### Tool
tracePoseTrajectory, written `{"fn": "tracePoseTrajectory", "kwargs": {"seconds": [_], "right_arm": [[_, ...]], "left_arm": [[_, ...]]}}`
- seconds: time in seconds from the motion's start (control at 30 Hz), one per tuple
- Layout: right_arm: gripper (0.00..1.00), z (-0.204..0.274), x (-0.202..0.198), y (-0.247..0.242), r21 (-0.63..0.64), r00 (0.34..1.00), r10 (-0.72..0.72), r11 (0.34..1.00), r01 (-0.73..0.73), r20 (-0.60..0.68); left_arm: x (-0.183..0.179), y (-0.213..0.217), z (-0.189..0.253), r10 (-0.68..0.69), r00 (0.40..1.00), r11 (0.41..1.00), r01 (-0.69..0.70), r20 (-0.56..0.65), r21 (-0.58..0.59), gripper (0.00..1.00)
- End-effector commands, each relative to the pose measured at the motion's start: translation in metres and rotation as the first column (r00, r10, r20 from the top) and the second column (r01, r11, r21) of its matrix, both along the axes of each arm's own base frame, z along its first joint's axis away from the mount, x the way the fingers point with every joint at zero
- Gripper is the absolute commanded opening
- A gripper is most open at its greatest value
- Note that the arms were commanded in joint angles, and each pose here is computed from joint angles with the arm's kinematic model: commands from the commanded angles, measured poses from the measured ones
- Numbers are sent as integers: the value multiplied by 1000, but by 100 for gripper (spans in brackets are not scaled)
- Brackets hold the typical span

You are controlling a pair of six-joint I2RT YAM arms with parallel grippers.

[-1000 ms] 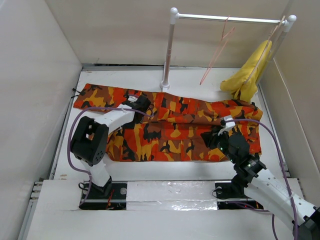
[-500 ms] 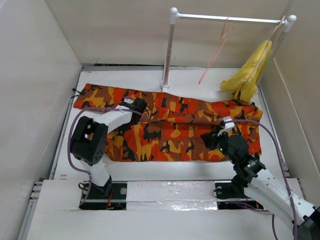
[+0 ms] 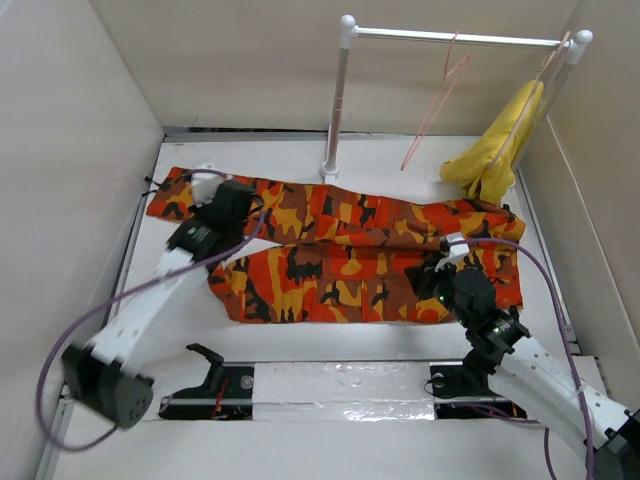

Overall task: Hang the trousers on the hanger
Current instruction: Flatten out the trousers at the center of the board.

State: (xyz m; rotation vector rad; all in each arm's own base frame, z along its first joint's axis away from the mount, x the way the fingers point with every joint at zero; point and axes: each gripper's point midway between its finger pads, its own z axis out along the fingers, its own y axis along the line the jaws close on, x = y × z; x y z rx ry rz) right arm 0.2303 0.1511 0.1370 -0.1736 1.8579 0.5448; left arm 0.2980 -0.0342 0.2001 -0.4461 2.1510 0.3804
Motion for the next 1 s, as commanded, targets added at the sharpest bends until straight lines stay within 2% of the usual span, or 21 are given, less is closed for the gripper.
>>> {"fn": "tracePoseTrajectory", "kwargs": {"seconds": [0.0, 0.07, 0.1, 0.17, 0.2, 0.23, 0.3, 0.43, 0.53, 0.6, 0.7, 0.83, 0.97], "right_arm": [[12, 2, 3, -7, 5, 999, -50, 999, 50, 19], [7, 0, 7, -16, 2, 994, -108, 994, 108, 13], [5, 0, 9, -19, 7, 992, -129, 992, 129, 8], [4, -5, 10, -25, -5, 986, -168, 986, 168, -17], [4, -6, 12, -27, -13, 982, -188, 982, 188, -24], [4, -5, 15, -28, -16, 979, -199, 980, 199, -29], [13, -6, 19, -29, -29, 976, -213, 977, 212, -46], [34, -21, 19, -13, -29, 976, -163, 987, 161, -143], [40, -39, 17, -5, 0, 969, -152, 988, 154, -197], [49, -52, 18, -6, 3, 959, -173, 984, 178, -224], [50, -63, 24, -2, -5, 946, -189, 981, 194, -265], [49, -85, 28, 15, -38, 910, -174, 984, 172, -376], [43, -109, 4, 36, -49, 873, -131, 991, 123, -469]], "left_arm": [[-25, 33, 109, 199, 885, 967, -108, 421, -230, 0], [-45, 45, 135, 259, 808, 942, -89, 530, -325, 0], [-65, 56, 152, 302, 737, 919, -55, 605, -391, 0], [-85, 68, 165, 352, 661, 892, -23, 663, -451, 0], [-102, 77, 172, 387, 600, 870, 13, 700, -493, 0], [-109, 81, 175, 401, 577, 862, 27, 712, -507, 0], [-126, 91, 186, 439, 507, 838, 68, 742, -542, 0], [-138, 92, 215, 432, 453, 829, 141, 780, -542, 0], [-144, 92, 237, 413, 425, 830, 189, 805, -525, 0], [-154, 94, 248, 413, 384, 822, 232, 826, -519, 0], [-161, 87, 256, 345, 350, 834, 311, 871, -456, 0], [-152, 63, 248, 275, 383, 809, 404, 882, -428, 0], [-158, 62, 251, 243, 357, 820, 421, 902, -388, 0]]}}
